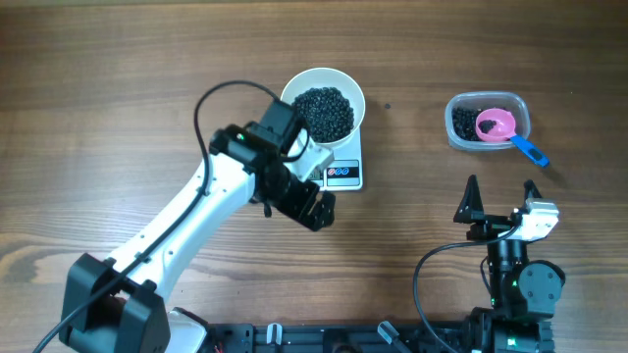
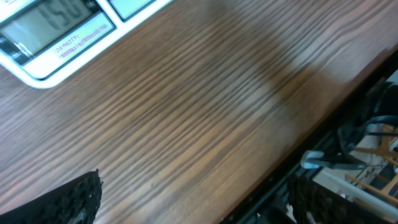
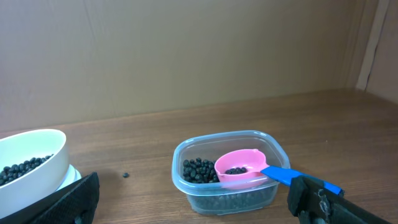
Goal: Scoop item into bowl and weigh 150g on scale
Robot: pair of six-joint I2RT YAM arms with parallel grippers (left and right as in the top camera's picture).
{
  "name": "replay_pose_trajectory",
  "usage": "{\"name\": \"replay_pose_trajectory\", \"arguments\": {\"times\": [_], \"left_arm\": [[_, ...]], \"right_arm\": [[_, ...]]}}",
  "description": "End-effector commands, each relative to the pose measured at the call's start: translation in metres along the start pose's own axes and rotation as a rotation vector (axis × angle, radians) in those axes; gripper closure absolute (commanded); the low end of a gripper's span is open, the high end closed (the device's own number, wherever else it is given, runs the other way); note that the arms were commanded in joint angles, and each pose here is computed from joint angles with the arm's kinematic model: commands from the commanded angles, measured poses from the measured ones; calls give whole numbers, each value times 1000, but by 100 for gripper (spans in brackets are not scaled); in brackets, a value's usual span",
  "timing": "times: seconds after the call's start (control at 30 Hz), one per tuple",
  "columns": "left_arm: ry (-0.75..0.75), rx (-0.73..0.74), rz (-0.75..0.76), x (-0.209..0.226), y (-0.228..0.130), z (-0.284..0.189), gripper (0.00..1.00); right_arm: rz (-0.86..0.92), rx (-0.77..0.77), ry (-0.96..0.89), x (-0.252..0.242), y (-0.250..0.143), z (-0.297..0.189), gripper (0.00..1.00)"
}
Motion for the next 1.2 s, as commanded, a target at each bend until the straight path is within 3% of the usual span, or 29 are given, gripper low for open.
{"name": "replay_pose_trajectory", "arguments": {"times": [0.0, 0.23, 0.43, 0.53, 0.7, 1.17], "left_arm": [[-54, 26, 25, 0, -17, 21, 0], [-68, 46, 105, 9, -35, 45, 0], [147, 101, 46, 43, -51, 52, 0], [265, 47, -35, 59, -40, 50, 0], [317, -83, -21, 67, -12, 47, 0], [297, -155, 0, 70, 11, 61, 0]], "right_arm": [[-5, -11, -13, -2, 2, -1, 0], [-5, -11, -13, -2, 2, -1, 0], [-5, -11, -13, -2, 2, -1, 0], [-5, -11, -13, -2, 2, -1, 0], [-5, -11, -13, -2, 2, -1, 0], [-5, -11, -13, -2, 2, -1, 0]]}}
Point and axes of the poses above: each gripper's point midway between its finger pads, its own z axis out along the fingers, its own x axis along the line the jaws close on, y = z × x, the point moved 3 cm from there along -z, back along the fingers, and after that the axes turned 1 degree about -z, right-handed, at the moved point
